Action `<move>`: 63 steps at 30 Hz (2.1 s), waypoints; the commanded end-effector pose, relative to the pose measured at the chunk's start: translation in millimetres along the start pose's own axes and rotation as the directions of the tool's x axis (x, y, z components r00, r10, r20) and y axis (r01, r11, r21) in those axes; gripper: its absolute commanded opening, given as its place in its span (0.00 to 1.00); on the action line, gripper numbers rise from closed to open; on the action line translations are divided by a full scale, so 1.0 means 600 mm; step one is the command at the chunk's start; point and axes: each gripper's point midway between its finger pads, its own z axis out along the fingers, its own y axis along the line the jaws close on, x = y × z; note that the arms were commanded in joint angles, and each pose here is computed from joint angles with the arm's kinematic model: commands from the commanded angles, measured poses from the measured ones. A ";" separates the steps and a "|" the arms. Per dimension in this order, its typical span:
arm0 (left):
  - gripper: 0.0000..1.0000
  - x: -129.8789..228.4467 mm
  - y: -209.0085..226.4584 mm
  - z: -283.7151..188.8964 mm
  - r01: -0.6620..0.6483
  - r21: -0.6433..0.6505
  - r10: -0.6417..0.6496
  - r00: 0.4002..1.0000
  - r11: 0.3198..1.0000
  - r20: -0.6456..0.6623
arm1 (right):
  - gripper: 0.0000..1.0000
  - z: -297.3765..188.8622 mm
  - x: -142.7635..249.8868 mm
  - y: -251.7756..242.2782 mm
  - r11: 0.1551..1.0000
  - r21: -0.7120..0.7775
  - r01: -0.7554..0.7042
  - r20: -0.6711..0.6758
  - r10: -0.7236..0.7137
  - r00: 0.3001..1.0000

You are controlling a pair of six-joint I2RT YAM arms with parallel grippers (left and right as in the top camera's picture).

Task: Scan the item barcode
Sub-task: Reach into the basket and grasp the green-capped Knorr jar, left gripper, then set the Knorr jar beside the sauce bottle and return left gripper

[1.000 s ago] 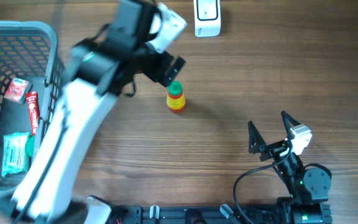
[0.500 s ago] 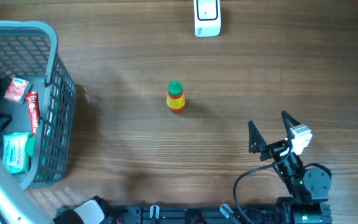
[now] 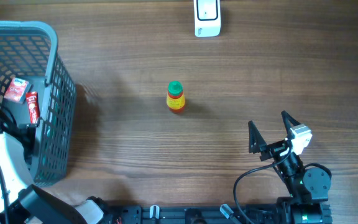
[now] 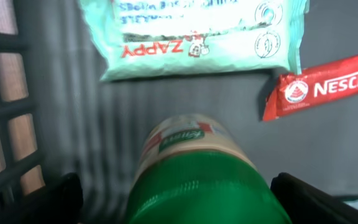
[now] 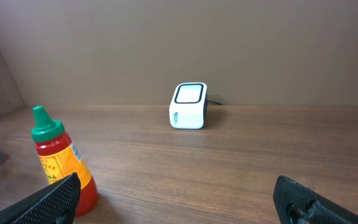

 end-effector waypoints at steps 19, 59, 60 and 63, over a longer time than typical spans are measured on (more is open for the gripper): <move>0.53 -0.096 -0.100 -0.348 -0.081 0.332 0.024 0.985 0.940 0.172 | 1.00 0.000 -0.002 -0.001 1.000 0.005 0.002 0.007 -0.002 1.000; 0.53 0.842 -0.246 -0.167 -0.702 0.135 0.711 -0.662 -0.699 0.238 | 1.00 0.000 -0.002 -0.001 1.000 0.005 0.003 0.007 -0.003 1.000; 0.53 0.849 -0.251 -0.166 -0.674 0.131 0.682 -0.684 -0.727 0.260 | 1.00 0.000 -0.002 -0.001 1.000 0.005 0.003 0.007 -0.003 1.000; 0.59 0.858 -0.259 -0.169 -0.581 0.097 0.580 -0.756 -0.808 0.304 | 1.00 0.000 -0.002 -0.001 1.000 0.005 0.002 0.007 -0.002 1.000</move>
